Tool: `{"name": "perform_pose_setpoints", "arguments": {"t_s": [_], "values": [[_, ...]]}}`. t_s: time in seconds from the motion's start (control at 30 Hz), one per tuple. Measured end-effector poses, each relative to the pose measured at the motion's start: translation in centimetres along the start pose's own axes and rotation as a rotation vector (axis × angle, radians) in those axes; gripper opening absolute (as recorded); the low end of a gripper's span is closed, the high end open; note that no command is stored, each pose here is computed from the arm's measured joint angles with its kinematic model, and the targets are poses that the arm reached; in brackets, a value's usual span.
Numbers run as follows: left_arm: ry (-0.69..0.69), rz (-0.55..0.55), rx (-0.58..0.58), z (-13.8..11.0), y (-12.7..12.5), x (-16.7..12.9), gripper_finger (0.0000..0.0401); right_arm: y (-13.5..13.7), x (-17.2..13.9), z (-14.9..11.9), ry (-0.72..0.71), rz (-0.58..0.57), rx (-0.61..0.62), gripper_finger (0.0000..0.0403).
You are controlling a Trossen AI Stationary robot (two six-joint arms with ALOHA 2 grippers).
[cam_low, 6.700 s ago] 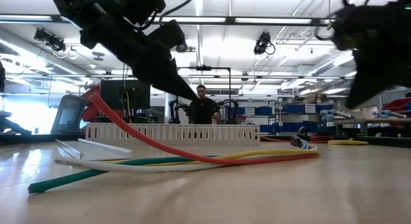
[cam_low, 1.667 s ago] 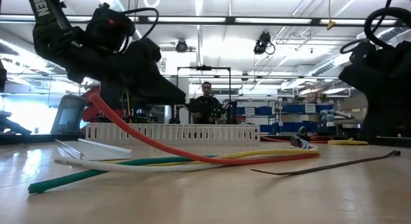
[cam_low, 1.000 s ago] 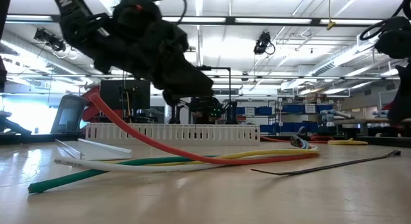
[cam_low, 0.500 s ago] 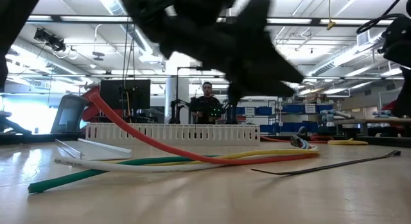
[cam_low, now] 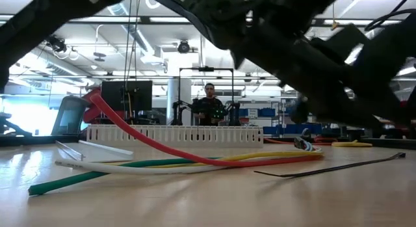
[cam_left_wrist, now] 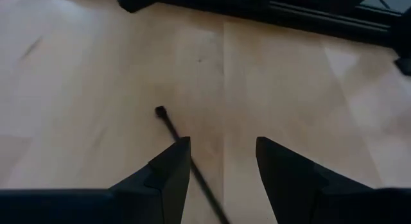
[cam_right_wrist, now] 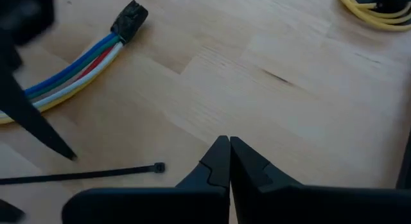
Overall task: Ziptie cables
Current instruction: Prepare the black zip tie
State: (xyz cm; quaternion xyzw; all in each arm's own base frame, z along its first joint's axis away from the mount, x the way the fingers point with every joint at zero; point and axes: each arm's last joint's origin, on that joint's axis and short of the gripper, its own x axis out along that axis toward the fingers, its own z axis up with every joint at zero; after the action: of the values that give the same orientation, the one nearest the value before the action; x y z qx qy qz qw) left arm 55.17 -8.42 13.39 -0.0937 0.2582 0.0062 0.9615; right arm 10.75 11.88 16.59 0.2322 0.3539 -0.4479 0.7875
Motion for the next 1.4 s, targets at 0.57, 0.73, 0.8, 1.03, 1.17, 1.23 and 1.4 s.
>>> {"name": "perform_pose_setpoints", "arguments": {"t_s": [0.57,0.73,0.8,1.03,1.17,1.23,1.4], "values": [[0.008,0.206,0.064,-1.7,1.0,3.5,0.0041,0.3,-0.5,-0.9,0.032,0.08,0.01,0.0],[0.014,0.193,0.076,-1.6,1.0,3.4,0.0005,0.3,-0.5,-0.9,0.031,0.082,0.01,0.0],[0.036,0.218,0.106,-1.4,0.6,2.9,0.0004,0.3,-0.5,-0.9,0.031,0.083,0.008,0.0],[0.086,0.41,0.292,2.1,-1.3,-1.4,0.0002,0.2,-0.6,-1.0,0.032,0.086,0.004,0.0],[0.112,0.45,0.323,3.4,-2.0,-3.4,0.0001,0.4,-0.6,-1.0,0.018,0.105,0.011,0.0],[0.133,0.486,0.334,3.9,-2.0,-4.3,0.0001,0.6,-0.6,-1.0,-0.002,0.134,0.024,0.0],[0.135,0.57,0.316,5.7,-2.4,-7.1,0.0001,0.8,-0.5,-1.2,-0.016,0.147,0.023,0.0]]}}
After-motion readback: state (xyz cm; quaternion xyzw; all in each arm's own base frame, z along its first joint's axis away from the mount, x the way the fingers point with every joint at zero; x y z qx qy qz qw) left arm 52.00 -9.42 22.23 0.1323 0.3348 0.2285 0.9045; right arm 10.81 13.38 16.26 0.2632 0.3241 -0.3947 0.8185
